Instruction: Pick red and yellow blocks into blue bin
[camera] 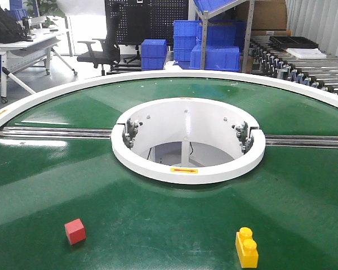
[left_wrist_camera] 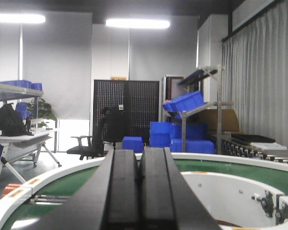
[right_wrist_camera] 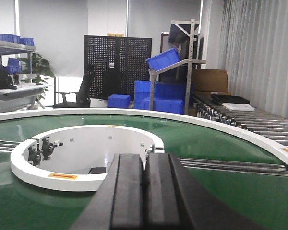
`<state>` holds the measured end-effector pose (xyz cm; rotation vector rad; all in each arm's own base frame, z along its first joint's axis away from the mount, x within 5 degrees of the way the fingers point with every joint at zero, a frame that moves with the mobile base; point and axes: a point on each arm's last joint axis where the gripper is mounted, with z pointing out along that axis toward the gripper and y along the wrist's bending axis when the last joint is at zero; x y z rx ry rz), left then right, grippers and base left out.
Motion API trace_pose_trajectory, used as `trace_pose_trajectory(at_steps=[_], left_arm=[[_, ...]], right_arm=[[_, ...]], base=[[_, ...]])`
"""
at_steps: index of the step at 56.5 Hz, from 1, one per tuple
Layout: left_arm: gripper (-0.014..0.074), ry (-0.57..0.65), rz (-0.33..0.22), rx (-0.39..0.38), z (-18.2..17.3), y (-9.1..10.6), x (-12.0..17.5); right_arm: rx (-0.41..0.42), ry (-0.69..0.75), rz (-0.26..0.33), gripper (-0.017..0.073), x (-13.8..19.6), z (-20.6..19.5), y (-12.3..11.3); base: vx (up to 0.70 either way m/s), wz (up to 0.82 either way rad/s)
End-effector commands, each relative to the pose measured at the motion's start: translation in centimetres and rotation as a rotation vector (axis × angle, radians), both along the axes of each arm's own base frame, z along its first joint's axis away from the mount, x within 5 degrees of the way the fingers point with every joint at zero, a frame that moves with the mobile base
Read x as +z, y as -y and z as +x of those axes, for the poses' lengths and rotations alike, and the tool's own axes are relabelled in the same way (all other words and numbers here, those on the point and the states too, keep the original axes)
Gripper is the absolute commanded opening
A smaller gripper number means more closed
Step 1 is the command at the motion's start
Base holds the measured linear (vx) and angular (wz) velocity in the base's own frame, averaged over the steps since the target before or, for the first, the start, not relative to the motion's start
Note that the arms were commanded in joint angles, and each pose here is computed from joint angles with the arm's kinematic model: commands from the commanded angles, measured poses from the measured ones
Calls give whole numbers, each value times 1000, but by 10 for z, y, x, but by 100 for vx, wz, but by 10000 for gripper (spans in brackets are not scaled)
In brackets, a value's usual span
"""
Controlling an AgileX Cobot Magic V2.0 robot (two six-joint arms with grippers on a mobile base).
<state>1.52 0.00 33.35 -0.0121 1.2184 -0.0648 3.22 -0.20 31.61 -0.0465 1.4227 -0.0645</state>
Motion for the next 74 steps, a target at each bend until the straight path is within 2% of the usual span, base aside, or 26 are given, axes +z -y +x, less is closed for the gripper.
trace_pose_trajectory(at_steps=[1, 7, 13, 20, 30, 36, 54, 59, 63, 74], left_arm=[[-7, 4, -6, -9, 1, 0, 32], [-7, -129, -4, -6, 14, 0, 51], [-7, -301, 0, -2, 34, 1, 57], [-7, -521, 7, 3, 63, 2, 43], [-7, -745, 14, 7, 89, 2, 23], [-7, -796, 16, 7, 99, 3, 18], [6, -821, 18, 8, 107, 3, 15], [55, -828, 21, 10, 107, 3, 14], [130, -827, 25, 13, 107, 3, 14], [444, -826, 26, 12, 107, 3, 14]], right_arm=[[-8, 39, -20, -7, 34, 0, 0], [-18, -62, -16, -7, 50, 10, 1], [-27, -180, -15, -7, 55, 24, 2], [-35, -340, -15, -7, 45, 45, 2], [-47, -560, -18, -7, 26, 66, 3], [-50, -628, -18, -7, 19, 73, 3], [-58, -684, -30, 5, 14, 79, 3], [-59, -688, -35, 55, 13, 79, 4], [-59, -688, -36, 132, 13, 79, 4], [-58, -688, -41, 431, 14, 79, 4]], base=[[0, 0], [0, 0], [0, 0], [0, 0], [0, 0], [0, 0], [0, 0], [0, 0], [0, 0], [0, 0]])
